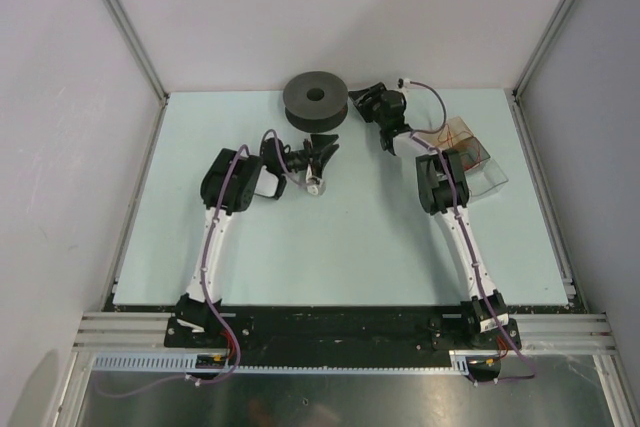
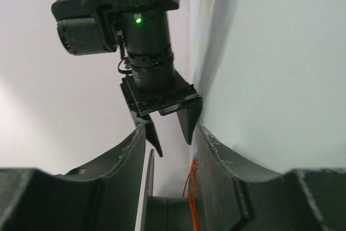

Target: Wrap the cables

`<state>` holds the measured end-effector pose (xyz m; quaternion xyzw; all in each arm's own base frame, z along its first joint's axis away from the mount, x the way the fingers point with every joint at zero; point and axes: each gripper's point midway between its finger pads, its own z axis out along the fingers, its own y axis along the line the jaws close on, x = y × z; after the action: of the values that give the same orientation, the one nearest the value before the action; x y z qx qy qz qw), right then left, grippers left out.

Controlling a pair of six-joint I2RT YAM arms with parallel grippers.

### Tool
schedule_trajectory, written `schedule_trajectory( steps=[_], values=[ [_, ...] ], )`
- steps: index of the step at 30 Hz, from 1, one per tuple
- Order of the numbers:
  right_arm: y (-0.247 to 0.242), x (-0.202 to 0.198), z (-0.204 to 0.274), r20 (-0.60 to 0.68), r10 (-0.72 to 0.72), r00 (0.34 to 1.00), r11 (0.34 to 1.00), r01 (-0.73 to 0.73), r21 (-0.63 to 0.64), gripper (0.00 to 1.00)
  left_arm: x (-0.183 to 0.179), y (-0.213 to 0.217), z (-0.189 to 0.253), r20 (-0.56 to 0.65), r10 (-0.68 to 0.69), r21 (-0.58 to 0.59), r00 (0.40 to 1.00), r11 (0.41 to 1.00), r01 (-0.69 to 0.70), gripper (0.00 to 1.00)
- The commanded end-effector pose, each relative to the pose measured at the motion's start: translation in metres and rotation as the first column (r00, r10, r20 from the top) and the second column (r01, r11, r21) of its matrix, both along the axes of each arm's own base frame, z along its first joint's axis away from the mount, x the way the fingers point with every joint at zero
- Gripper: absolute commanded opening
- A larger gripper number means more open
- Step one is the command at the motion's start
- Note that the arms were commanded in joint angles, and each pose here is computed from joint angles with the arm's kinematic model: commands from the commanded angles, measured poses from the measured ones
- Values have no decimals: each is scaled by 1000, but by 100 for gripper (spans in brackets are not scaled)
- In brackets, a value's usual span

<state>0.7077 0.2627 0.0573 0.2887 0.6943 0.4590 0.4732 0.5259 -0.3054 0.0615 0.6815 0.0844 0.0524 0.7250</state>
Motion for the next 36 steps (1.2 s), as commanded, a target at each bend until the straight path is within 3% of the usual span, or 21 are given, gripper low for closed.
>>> schedule_trajectory(
  steps=[1,13,16,18,25,27,29,31,35,36],
  values=[
    [-20,-4,-8,-59,-61,996,994,55,-90,55,-35,1,64,253,-58,-35,966,997,69,48],
    [-20,-19,78,67,-44,997,985,54,-163,75,-91,10,100,201,-95,-42,975,994,105,61],
    [-22,-27,114,131,-27,991,980,51,-190,92,-102,15,123,157,-72,-73,985,994,85,69],
    [-25,-34,139,177,-13,984,975,52,-217,98,-110,20,139,130,-46,-98,990,993,59,73],
    [-47,-78,228,309,71,948,933,46,-357,99,-133,53,194,-70,109,-215,992,969,-122,87],
    [-57,-97,255,343,120,931,910,34,-412,99,-137,65,203,-168,166,-219,972,955,-201,96],
    [-69,-117,275,358,169,918,885,19,-465,99,-141,80,220,-287,225,-236,931,925,-297,99],
    [-79,-138,291,362,235,902,838,1,-546,99,-136,97,247,-443,294,-247,847,868,-430,99],
    [-105,-189,315,346,357,868,768,-61,-638,99,-116,143,280,-789,355,-173,501,655,-736,100],
    [-114,-202,320,345,365,865,761,-63,-646,99,-116,154,277,-861,339,-101,380,617,-780,100]
  ],
)
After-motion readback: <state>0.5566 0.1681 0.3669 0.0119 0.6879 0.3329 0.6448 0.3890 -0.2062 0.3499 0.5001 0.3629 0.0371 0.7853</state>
